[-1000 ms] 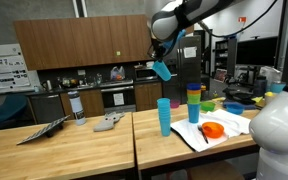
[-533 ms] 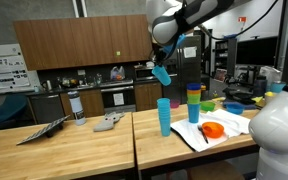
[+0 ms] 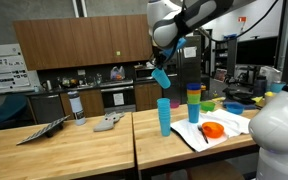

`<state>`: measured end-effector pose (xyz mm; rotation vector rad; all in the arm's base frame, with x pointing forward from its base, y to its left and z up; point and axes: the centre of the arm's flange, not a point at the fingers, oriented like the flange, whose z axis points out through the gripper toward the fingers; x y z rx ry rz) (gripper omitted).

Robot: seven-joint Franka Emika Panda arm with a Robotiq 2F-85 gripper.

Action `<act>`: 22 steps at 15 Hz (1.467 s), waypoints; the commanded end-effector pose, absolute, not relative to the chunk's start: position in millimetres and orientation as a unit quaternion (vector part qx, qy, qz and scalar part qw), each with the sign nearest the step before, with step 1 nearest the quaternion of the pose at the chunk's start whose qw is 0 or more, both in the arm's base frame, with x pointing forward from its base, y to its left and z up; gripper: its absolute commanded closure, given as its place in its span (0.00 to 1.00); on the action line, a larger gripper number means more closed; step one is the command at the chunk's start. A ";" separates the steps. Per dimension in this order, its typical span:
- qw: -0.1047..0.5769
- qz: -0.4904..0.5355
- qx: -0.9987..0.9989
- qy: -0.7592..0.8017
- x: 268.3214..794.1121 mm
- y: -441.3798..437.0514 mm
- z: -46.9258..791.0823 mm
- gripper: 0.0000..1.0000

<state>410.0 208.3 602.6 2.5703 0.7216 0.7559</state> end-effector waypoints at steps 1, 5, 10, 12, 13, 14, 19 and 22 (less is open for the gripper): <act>0.182 0.268 0.911 0.256 410.0 208.4 602.6 0.95; 0.182 0.268 0.911 0.256 410.1 208.4 602.7 0.95; 0.182 0.268 0.911 0.256 410.1 208.4 602.7 0.95; 0.182 0.268 0.911 0.256 410.1 208.4 602.7 0.95; 0.182 0.268 0.911 0.256 410.1 208.4 602.7 0.95; 0.182 0.268 0.911 0.256 410.1 208.4 602.7 0.95; 0.182 0.268 0.911 0.256 410.1 208.4 602.7 0.95; 0.182 0.268 0.911 0.256 410.1 208.4 602.7 0.99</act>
